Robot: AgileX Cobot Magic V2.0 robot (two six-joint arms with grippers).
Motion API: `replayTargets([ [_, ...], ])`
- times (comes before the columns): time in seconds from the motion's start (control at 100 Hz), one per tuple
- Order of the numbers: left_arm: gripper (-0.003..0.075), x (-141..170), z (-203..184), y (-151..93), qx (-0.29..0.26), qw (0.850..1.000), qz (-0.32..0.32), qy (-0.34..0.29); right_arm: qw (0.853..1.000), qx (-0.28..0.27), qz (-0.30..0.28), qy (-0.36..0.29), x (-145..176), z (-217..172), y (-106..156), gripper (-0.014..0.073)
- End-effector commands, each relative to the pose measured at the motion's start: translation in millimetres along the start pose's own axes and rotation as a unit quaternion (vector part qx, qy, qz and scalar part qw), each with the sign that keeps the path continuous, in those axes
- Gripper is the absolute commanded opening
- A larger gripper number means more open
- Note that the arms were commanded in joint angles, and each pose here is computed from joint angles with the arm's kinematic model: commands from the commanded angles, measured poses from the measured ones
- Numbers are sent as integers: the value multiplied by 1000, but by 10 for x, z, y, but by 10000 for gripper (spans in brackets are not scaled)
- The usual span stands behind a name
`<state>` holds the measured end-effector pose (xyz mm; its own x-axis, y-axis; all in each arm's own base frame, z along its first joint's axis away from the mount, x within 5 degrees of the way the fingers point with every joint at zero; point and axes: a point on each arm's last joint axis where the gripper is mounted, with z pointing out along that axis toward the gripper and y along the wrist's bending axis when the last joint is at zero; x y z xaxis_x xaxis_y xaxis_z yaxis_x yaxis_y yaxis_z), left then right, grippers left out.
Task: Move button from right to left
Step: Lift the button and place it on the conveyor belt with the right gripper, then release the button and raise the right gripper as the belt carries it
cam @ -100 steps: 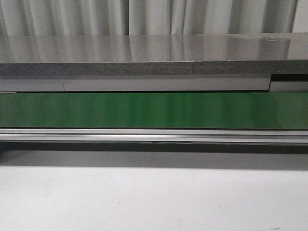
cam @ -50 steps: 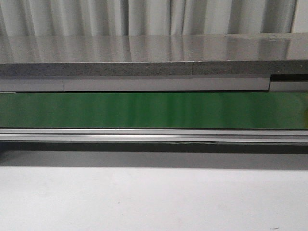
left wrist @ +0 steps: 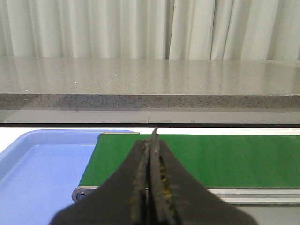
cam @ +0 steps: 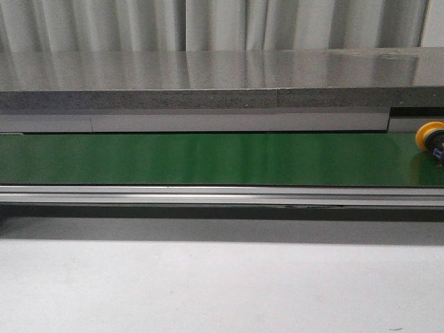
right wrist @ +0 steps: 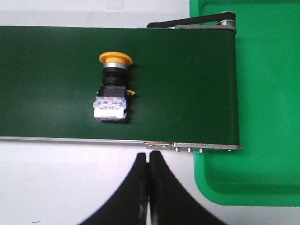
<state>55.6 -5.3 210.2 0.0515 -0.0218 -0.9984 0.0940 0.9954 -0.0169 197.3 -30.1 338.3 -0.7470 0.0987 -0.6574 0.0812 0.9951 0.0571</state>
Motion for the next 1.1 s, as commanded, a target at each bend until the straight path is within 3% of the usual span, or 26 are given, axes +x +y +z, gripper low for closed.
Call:
replayTargets([
  [0.0,-20,63,-13,5,-1,999,-7,-32,997,12,-12,-72,35,-173,14,-67],
  [0.55,-20,63,-13,5,-1,999,-7,-32,972,9,-50,-227,945,-459,152,-67],
  [1.09,-20,63,-13,5,-1,999,-7,-32,917,-14,-50,-395,1536,-476,139,-67],
])
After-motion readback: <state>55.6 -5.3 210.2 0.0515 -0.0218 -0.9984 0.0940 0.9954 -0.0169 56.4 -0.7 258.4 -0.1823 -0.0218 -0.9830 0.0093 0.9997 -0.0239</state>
